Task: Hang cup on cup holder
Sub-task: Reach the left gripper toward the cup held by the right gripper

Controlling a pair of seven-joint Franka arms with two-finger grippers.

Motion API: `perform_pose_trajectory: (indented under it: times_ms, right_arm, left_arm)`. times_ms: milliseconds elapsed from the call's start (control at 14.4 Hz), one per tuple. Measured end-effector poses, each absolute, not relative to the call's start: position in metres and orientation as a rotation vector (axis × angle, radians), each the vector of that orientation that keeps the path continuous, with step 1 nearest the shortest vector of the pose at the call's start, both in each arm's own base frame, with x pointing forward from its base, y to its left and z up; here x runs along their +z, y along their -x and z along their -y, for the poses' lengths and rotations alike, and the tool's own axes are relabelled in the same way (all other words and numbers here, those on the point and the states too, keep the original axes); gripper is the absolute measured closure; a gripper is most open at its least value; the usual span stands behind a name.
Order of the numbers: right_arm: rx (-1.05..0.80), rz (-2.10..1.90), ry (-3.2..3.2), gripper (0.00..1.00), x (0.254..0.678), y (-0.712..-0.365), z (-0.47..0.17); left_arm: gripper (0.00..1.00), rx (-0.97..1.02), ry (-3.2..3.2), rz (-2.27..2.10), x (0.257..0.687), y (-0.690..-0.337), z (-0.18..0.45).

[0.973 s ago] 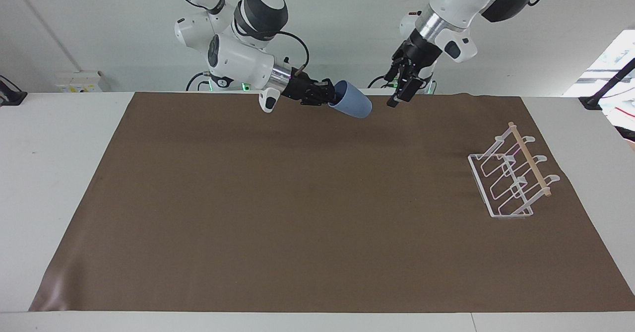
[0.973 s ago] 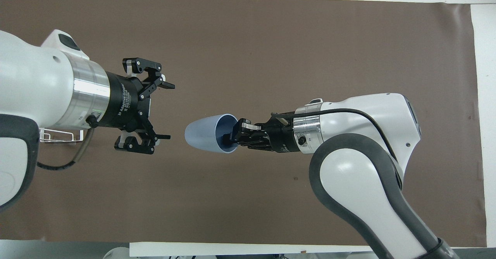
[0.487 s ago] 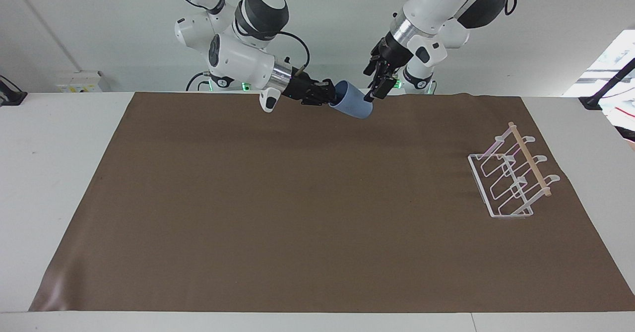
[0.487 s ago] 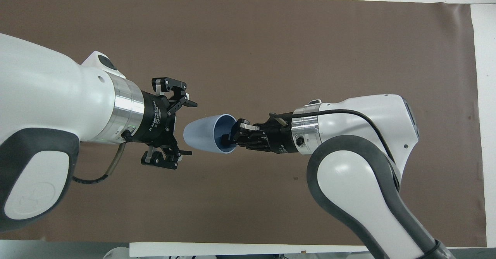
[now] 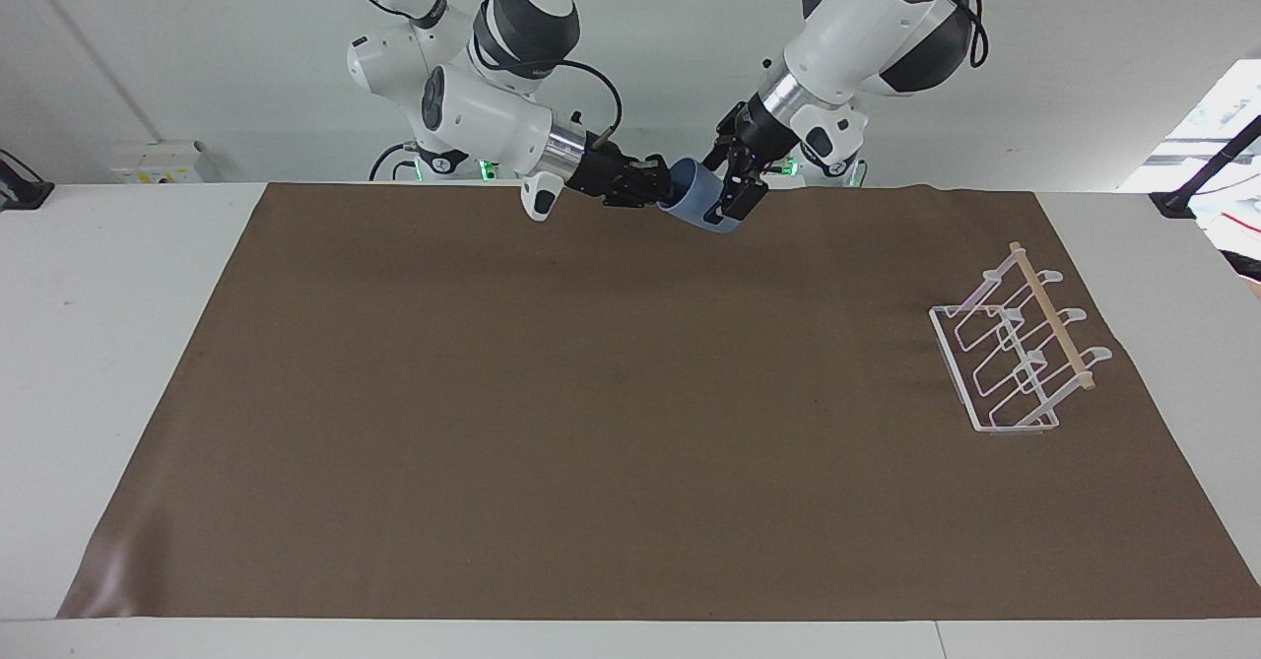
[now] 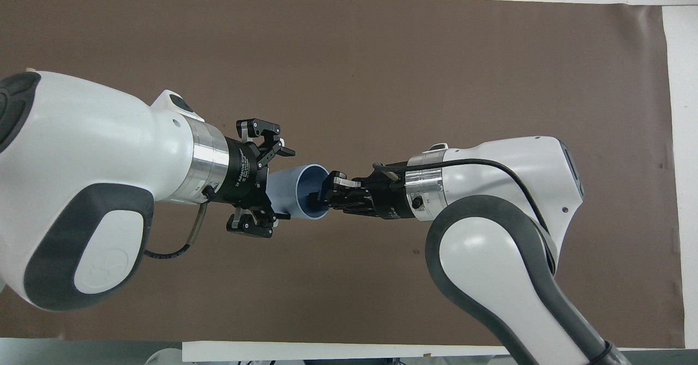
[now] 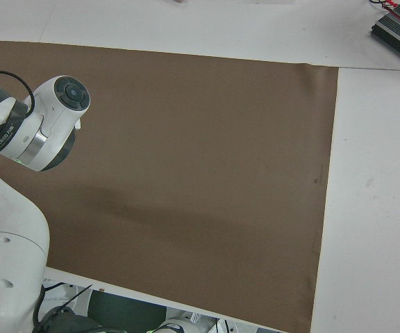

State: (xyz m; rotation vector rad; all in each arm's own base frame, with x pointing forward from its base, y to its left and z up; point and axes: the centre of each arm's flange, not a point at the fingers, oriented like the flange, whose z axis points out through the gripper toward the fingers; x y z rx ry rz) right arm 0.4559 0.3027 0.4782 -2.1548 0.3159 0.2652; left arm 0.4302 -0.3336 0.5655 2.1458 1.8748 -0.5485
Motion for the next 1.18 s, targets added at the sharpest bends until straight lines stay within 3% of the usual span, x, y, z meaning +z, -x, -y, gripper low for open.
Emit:
perform_pose_trajectory:
  times_ms: [487,556,626,1182]
  right_arm:
    - [0.260,-0.324,2.156,0.96,0.477,-0.457,-0.301]
    - [0.260,-0.332,2.157,0.96,0.477,-0.457,-0.300]
    - [0.262,-0.343,2.154,0.96,0.476,-0.458,-0.298]
    - [0.264,-0.363,2.154,0.96,0.477,-0.453,-0.294]
  left_arm:
    - [0.05,-0.553,-2.116,-1.865,0.544,-0.424,0.337]
    - [0.16,-0.537,-2.134,-1.829,0.543,-0.420,0.340]
    - [0.20,-0.525,-2.130,-1.813,0.543,-0.419,0.341]
    - [0.20,-0.516,-2.157,-1.769,0.543,-0.415,0.345]
